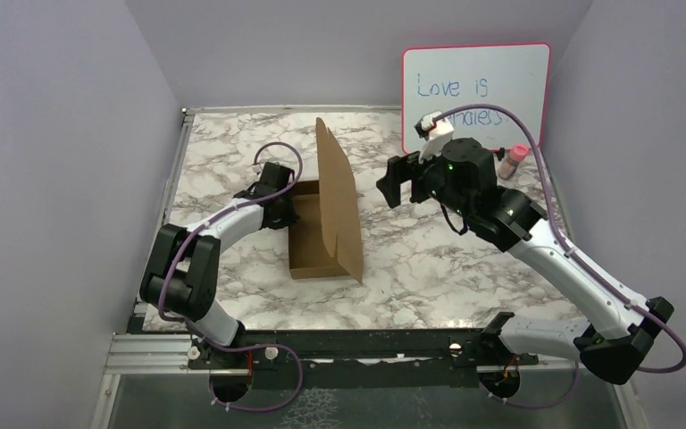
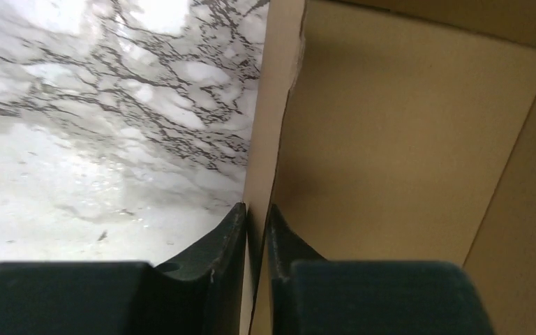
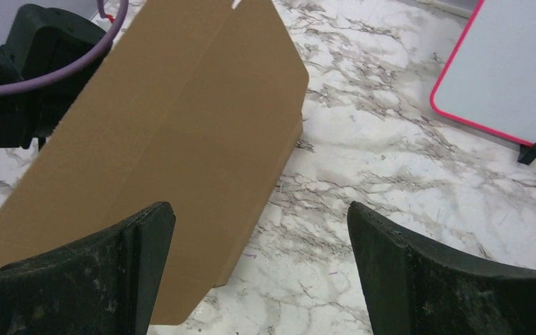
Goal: Fold the paper box
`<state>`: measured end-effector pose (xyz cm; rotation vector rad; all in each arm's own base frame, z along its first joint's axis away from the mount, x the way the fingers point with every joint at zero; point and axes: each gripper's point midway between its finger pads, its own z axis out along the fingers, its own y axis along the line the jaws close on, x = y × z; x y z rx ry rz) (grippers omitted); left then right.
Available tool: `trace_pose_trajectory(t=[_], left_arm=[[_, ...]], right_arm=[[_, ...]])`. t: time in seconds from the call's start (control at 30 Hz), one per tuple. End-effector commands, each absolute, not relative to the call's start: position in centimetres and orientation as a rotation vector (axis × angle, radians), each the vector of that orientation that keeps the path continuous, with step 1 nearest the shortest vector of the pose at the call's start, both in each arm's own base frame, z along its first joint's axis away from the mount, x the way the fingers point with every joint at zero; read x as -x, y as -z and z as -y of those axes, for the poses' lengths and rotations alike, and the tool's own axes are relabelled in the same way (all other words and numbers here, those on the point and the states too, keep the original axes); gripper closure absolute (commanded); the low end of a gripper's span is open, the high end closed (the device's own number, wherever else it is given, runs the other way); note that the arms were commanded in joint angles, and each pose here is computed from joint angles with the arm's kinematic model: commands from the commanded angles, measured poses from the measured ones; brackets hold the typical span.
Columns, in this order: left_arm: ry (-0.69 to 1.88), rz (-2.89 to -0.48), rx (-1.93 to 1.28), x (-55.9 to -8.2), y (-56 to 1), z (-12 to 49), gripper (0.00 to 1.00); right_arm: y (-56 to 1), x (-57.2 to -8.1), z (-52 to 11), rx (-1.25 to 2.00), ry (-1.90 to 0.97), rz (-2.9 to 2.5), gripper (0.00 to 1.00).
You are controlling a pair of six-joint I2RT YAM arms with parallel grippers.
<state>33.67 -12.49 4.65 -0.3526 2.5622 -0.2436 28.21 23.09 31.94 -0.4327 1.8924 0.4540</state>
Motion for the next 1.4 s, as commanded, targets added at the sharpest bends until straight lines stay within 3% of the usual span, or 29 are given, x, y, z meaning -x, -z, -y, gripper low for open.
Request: trace_pose_trajectory(t=[0.0, 0.37, 0.47, 0.57, 0.83, 1.0, 1.27, 1.37], left_arm=[[0.477, -2.479, 0.469, -34.1, -5.8, 15.1, 0.79], [0.353, -2.323, 0.332, -35.4, -12.3, 10.2, 0.34], [0.274, -2.280, 0.243, -35.8, -15.0, 8.0, 0.19], [0.132, -2.218, 0.177, -36.2, -17.8, 5.6, 0.11], [-0.161, -2.142, 0.203, -34.8, -19.5, 0.9, 0.06], [-0.225, -2.139, 0.188, -34.2, -19.5, 0.8, 0.05], [-0.282, -2.124, 0.206, -33.8, -19.9, 0.2, 0.03], [-0.278, -2.109, 0.211, -33.6, -20.3, 0.1, 0.03]], right_arm=[[-33.1, -27.8, -25.0, 0.540, -0.528, -1.897, 0.00], [-33.0, -28.8, -28.1, 0.614, -0.549, -1.980, 0.07], [-33.5, -29.1, -29.6, 0.632, -0.536, -1.991, 0.07], [-33.7, -29.5, -31.3, 0.650, -0.500, -1.998, 0.07], [-33.4, -31.5, -34.1, 0.676, -0.260, -2.023, 0.08], [-32.0, -32.4, -34.4, 0.706, -0.052, -2.012, 0.14], [-30.0, -32.8, -34.6, 0.775, 0.112, -2.022, 0.36], [-28.9, -33.0, -34.4, 0.798, 0.173, -2.036, 0.52]])
